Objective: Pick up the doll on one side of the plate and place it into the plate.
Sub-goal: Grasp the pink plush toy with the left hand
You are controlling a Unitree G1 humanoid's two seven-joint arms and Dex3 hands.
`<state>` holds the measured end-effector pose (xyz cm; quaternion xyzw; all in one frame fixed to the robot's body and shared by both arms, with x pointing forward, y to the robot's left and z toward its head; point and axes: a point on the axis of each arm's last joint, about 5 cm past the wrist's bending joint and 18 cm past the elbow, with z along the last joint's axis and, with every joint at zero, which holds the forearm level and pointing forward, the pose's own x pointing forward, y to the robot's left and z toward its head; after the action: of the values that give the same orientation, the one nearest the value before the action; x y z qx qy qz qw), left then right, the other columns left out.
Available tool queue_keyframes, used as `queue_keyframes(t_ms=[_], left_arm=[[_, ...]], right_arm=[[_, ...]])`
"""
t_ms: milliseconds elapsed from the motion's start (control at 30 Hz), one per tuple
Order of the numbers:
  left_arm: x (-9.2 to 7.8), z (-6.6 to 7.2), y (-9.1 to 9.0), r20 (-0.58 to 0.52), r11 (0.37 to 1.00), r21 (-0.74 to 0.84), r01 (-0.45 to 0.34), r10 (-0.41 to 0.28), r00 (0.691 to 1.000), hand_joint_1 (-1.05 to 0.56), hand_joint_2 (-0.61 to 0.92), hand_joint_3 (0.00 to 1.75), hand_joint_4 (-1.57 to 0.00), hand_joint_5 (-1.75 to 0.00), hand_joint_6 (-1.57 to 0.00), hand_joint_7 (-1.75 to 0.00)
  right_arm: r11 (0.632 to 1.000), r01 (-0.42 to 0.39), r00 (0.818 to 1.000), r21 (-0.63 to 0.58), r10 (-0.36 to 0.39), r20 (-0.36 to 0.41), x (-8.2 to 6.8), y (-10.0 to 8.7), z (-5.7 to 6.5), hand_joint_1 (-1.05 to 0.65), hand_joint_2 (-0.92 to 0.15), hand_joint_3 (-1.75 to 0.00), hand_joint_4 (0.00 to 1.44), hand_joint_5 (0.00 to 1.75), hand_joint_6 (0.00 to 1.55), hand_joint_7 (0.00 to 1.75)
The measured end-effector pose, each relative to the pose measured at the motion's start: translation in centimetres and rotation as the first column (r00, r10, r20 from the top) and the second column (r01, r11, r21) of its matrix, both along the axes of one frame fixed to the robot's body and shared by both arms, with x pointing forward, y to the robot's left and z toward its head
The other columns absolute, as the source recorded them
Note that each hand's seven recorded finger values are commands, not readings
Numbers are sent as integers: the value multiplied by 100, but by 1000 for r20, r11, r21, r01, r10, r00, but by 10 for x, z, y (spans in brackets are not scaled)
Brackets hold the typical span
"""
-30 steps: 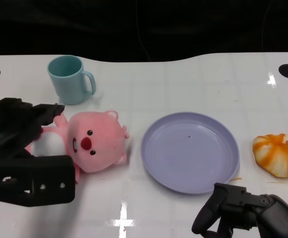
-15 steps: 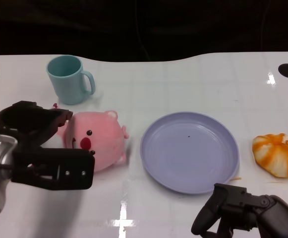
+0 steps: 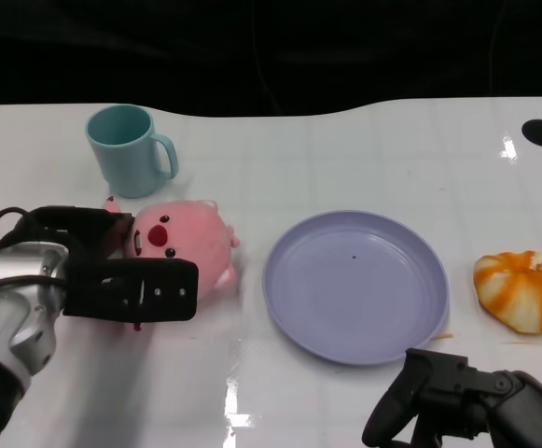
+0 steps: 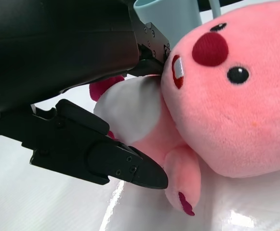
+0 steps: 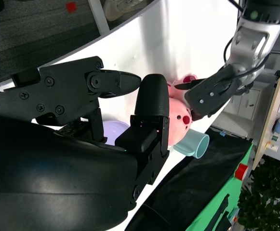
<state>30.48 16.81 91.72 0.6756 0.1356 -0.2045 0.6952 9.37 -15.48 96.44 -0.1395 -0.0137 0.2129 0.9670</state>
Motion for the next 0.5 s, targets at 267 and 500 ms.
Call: queue_keyframes(t_ms=[267, 500], left_arm=[[9, -12, -9, -38, 1000, 19, -15, 15, 999, -66, 91, 1, -22, -7, -35, -1], [11, -20, -10, -54, 1000, 1, -31, 31, 998, -49, 92, 5, -59, -9, -73, -6]], right_arm=[[1000, 2, 1000, 4, -2, -9, -3, -1, 1, -28, -92, -31, 69, 156, 61, 127], [1000, 2, 1000, 7, -2, -17, -4, -1, 1, -29, -92, -31, 69, 156, 61, 128]])
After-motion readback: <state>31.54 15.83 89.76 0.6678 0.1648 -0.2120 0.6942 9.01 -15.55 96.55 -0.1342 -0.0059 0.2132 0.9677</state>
